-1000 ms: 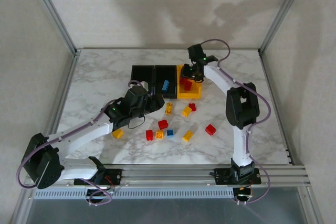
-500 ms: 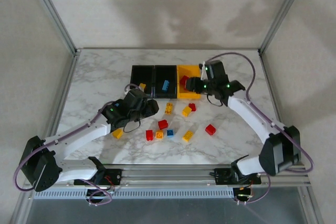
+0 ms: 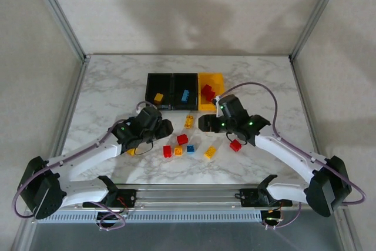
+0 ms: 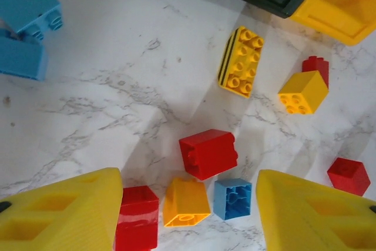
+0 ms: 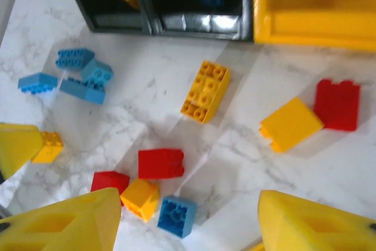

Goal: Sort the legos into containers by color
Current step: Pick up the lego from the center of the table.

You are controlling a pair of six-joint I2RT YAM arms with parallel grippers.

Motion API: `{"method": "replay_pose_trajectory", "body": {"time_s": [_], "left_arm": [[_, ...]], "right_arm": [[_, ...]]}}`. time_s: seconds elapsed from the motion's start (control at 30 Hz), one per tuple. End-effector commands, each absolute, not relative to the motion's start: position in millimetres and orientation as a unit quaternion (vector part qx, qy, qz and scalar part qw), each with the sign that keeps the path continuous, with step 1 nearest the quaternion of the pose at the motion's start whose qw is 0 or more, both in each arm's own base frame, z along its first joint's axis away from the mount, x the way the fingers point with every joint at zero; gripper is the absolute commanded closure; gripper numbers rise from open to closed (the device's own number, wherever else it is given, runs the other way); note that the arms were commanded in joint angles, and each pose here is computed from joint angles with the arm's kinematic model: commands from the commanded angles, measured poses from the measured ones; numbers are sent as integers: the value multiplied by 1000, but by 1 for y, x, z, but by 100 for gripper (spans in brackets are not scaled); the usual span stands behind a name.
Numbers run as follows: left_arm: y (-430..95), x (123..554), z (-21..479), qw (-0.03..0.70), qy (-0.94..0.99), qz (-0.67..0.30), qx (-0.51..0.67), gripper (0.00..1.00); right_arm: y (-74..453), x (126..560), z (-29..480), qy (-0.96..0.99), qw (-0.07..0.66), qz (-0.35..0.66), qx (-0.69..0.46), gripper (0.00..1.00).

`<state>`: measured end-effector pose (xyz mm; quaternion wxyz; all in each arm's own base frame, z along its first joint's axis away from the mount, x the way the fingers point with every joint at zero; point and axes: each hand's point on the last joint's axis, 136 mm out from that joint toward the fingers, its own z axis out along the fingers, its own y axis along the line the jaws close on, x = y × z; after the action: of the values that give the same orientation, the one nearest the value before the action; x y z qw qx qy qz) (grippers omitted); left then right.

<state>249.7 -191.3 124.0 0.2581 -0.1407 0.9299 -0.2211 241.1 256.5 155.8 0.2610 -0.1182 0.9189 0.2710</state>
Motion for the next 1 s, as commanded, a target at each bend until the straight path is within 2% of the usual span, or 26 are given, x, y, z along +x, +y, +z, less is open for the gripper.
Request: {"method": "replay_pose_trajectory", "body": {"time_s": [0.0,0.4,0.67,0.97], "left_arm": [[-180,237,120,248,929,-228,-152,38],[-142,211,107,224,907,-293,-206,36],[-142,213,105,222,910,-289,-197,36],[-143,213,103,222,908,-295,-200,35]], "right_arm": [[272,244,150,920,269,260,-120,32],[346,237,88,936,215,203,-192,28],[353,241,58,950,189,155,-195,28],[350,240,34,957,167,123,-204,43]]}}
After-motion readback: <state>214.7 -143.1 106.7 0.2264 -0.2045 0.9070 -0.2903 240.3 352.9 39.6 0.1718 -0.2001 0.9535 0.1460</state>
